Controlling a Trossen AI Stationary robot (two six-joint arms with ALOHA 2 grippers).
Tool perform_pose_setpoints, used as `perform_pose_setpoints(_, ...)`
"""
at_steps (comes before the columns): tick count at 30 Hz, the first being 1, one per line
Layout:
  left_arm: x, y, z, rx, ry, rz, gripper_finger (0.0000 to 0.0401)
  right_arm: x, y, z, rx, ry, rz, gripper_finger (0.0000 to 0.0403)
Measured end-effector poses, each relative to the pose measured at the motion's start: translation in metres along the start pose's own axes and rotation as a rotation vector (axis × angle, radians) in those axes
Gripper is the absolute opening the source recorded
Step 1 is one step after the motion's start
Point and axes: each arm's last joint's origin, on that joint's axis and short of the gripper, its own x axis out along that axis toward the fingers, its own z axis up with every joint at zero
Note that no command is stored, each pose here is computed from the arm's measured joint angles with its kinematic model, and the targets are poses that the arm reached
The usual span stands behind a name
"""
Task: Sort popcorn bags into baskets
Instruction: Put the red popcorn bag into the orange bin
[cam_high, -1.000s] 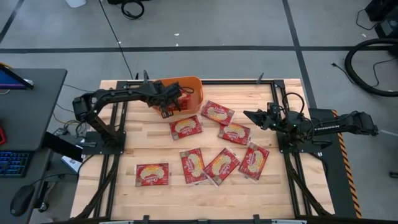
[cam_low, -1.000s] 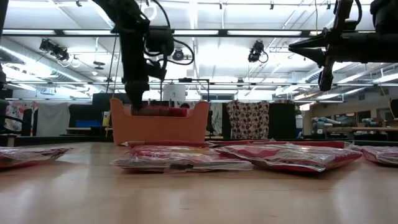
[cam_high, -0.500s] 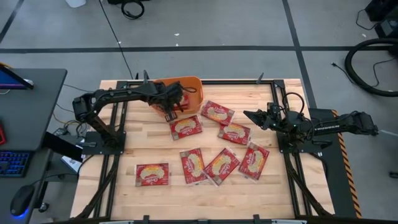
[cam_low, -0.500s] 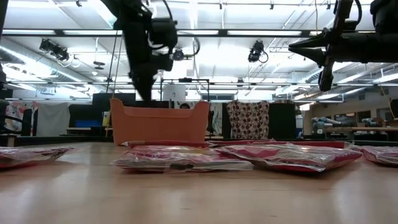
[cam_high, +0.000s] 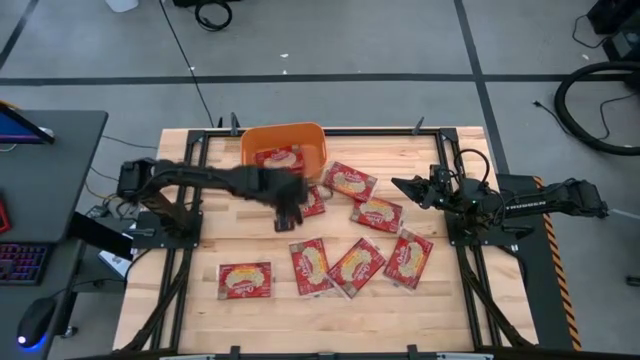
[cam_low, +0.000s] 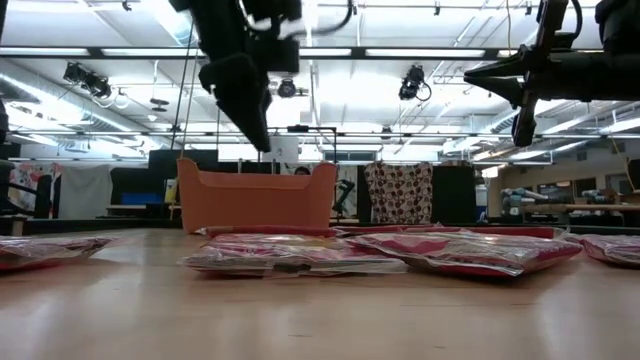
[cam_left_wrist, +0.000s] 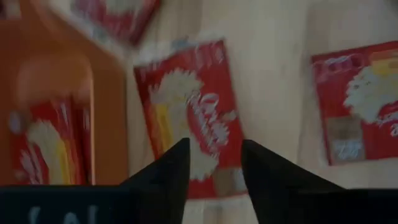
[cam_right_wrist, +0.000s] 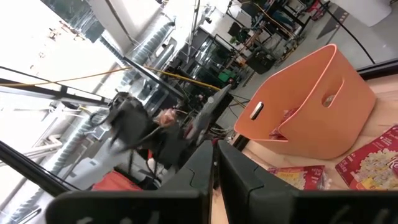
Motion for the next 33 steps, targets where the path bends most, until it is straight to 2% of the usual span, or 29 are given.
perform_pose_setpoints(6,0.017,-0.031,0.006,0.02,-0.007,0.027,0.0219,0.0,0.0,0.0,-0.008,0.0,0.0,0.0028)
perform_pose_setpoints(10,0.035,-0.041,0.003,0.031,0.044,0.124,0.024,0.0,0.0,0.0,-0.006,0.0,0.0,0.0028)
perform_pose_setpoints(23,0.076,-0.053,-0.004,-0.028,0.138,0.243,0.0243,0.0,0.0,0.0,-0.005,0.0,0.0,0.0028)
perform_pose_setpoints(33,0.093,-0.059,-0.007,-0.009,0.154,0.267,0.0243,0.0,0.0,0.0,-0.006,0.004,-0.004,0.0028)
